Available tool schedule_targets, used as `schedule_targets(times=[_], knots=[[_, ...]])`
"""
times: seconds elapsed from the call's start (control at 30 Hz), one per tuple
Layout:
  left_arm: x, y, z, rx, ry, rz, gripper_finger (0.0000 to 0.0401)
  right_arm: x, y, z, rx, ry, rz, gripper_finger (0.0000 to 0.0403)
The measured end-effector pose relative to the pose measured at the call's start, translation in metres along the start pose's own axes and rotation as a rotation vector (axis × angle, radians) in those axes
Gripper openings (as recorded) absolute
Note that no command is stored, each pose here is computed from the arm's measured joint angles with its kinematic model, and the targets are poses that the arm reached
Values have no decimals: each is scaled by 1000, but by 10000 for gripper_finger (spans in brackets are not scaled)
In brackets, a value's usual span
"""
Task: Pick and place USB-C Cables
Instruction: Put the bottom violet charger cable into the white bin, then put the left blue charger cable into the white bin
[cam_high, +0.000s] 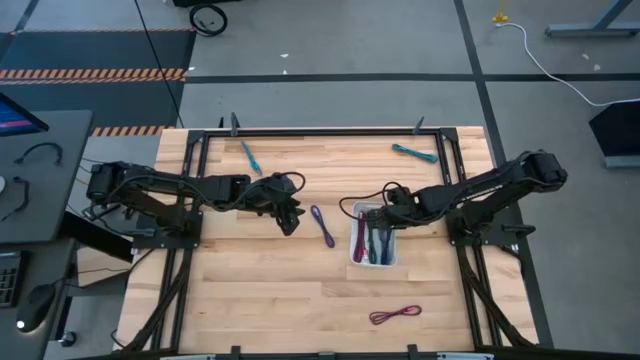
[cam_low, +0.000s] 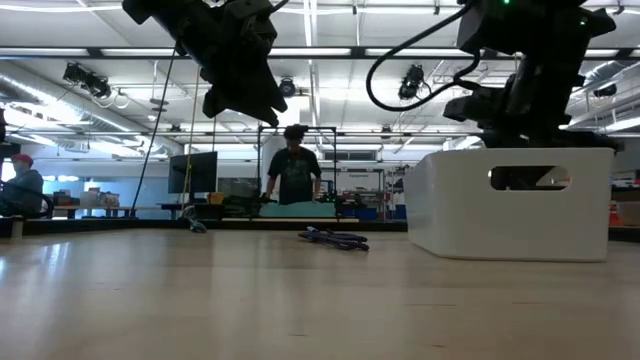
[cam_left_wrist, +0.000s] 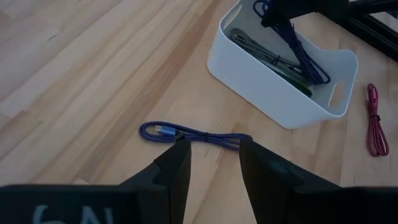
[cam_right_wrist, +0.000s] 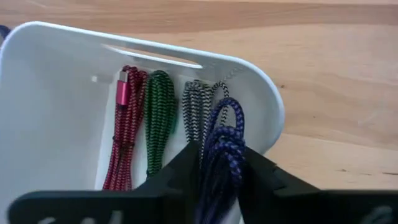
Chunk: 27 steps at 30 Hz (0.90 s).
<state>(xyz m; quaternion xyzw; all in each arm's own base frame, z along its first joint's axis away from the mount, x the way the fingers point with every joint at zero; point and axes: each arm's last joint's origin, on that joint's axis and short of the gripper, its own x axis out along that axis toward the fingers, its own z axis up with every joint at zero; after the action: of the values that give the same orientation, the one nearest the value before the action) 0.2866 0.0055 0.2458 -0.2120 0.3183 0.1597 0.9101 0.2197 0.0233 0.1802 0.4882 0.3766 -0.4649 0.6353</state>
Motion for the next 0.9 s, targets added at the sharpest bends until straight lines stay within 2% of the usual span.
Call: schedule_targets(times=[0.3, 0.6, 0.77, 0.9], knots=[[0, 0, 0, -18, -1, -1, 142, -14, -2, 4, -89, -6, 65, 176], [0, 0, 0, -33, 0, -1, 142, -51, -11, 14, -224, -30, 246, 175], [0, 0, 0, -35, 0, -3, 142, -78, -15, 21, -330, -77, 448, 170], [0, -1, 0, -61, 11, -21, 142, -104, -9, 24, -370, -153, 699, 169]])
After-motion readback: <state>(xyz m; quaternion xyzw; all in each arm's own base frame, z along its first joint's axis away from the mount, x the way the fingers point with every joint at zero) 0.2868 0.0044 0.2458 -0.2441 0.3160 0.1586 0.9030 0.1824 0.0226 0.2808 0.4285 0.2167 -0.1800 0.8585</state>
